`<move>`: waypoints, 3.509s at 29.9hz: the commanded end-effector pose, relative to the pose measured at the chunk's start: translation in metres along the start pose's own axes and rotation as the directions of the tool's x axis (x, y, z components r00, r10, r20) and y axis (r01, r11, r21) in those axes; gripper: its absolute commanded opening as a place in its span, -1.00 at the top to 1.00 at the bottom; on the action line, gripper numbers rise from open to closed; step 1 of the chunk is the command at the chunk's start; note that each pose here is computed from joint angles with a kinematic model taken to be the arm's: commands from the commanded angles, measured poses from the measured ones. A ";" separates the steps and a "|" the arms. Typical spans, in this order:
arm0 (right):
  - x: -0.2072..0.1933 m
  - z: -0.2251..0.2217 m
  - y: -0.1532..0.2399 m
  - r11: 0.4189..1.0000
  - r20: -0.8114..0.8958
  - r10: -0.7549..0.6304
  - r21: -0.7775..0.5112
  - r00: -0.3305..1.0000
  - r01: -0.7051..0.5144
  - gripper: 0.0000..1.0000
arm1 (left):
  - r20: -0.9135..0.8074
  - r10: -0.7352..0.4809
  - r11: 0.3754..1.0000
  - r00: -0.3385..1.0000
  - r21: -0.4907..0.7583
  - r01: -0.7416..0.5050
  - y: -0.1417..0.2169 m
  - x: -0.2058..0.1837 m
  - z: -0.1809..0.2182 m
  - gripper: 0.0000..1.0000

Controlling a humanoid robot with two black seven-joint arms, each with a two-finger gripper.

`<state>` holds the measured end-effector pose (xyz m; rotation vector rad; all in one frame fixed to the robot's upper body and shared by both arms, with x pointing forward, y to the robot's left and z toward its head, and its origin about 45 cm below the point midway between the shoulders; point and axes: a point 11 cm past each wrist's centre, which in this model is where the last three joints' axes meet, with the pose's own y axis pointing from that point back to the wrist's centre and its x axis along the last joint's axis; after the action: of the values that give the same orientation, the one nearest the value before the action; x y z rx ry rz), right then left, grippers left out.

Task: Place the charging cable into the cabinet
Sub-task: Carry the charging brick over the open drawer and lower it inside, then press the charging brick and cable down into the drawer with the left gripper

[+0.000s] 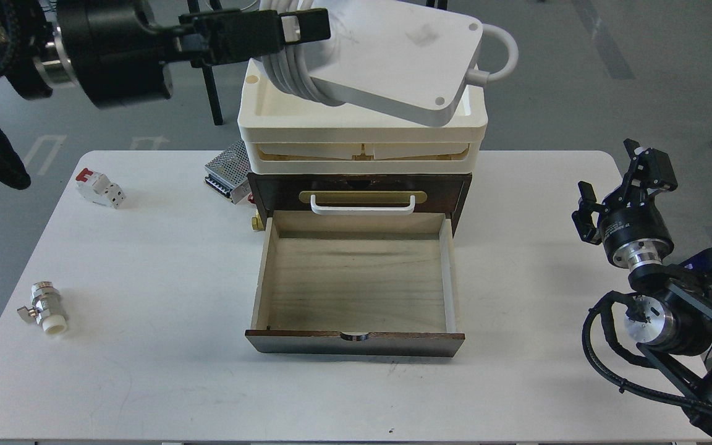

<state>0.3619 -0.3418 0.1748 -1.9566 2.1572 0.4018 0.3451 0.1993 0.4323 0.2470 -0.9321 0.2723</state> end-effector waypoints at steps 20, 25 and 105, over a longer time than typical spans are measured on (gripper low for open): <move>0.000 0.000 0.000 1.000 -0.001 0.000 0.000 1.000 0.000 -0.99 | -0.184 -0.050 0.998 0.982 0.030 0.057 -0.019 -0.191 -0.056 0.88; 0.000 0.000 0.000 1.000 -0.001 0.000 0.000 1.000 0.000 -0.99 | -0.215 0.010 0.996 0.977 0.088 0.009 -0.021 -0.207 -0.077 0.88; 0.000 0.000 0.000 1.000 0.000 0.001 0.001 1.000 -0.001 -0.99 | 0.122 -0.244 0.938 0.962 0.279 0.203 -0.046 -0.299 -0.161 -0.29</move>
<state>0.3622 -0.3422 0.1752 -1.9547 2.1574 0.4006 0.3118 0.1714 0.0920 0.6198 -0.9901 0.1837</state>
